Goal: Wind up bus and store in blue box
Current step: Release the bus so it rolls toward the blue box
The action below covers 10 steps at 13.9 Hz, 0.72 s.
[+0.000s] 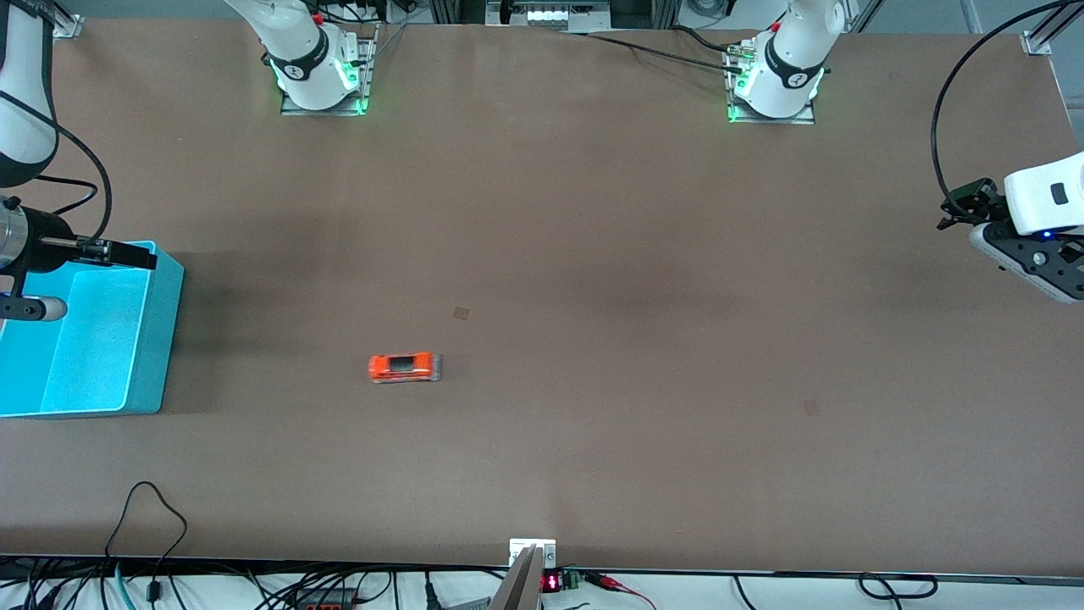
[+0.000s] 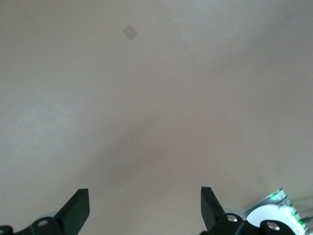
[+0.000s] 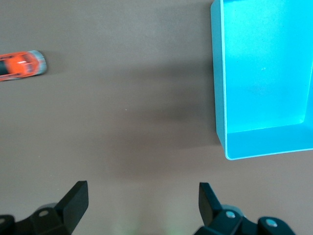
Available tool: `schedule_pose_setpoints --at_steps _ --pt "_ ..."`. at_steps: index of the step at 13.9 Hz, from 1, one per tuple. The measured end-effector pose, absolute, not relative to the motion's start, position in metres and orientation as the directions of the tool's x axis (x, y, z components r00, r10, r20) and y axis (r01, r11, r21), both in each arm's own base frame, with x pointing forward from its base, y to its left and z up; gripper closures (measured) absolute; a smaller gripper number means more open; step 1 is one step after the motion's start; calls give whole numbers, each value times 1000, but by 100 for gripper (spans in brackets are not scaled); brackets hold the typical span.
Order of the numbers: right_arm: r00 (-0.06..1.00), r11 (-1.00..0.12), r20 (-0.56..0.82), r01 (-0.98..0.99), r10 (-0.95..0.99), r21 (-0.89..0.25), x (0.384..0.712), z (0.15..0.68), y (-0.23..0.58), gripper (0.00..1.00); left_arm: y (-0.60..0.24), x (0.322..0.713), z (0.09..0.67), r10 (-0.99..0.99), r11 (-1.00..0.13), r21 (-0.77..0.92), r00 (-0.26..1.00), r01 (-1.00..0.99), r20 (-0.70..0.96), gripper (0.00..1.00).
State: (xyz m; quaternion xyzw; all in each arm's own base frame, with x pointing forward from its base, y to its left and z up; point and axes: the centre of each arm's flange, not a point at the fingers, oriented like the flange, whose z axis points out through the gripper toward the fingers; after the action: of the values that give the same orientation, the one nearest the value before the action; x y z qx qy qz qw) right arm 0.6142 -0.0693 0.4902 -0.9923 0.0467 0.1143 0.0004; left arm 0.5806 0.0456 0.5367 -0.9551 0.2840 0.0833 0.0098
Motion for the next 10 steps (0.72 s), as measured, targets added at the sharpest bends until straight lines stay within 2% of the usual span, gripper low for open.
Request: schedule_pose_setpoints --at_steps 6,10 --pt "970 -997 -230 -83 -82 7 615 488 -70 0 -9 567 571 -202 -974 -78 972 -212 -116 0" --pt "972 -999 -231 -46 -45 -2 615 488 -70 0 17 561 578 -2 -1000 8 1000 -2 -18 0"
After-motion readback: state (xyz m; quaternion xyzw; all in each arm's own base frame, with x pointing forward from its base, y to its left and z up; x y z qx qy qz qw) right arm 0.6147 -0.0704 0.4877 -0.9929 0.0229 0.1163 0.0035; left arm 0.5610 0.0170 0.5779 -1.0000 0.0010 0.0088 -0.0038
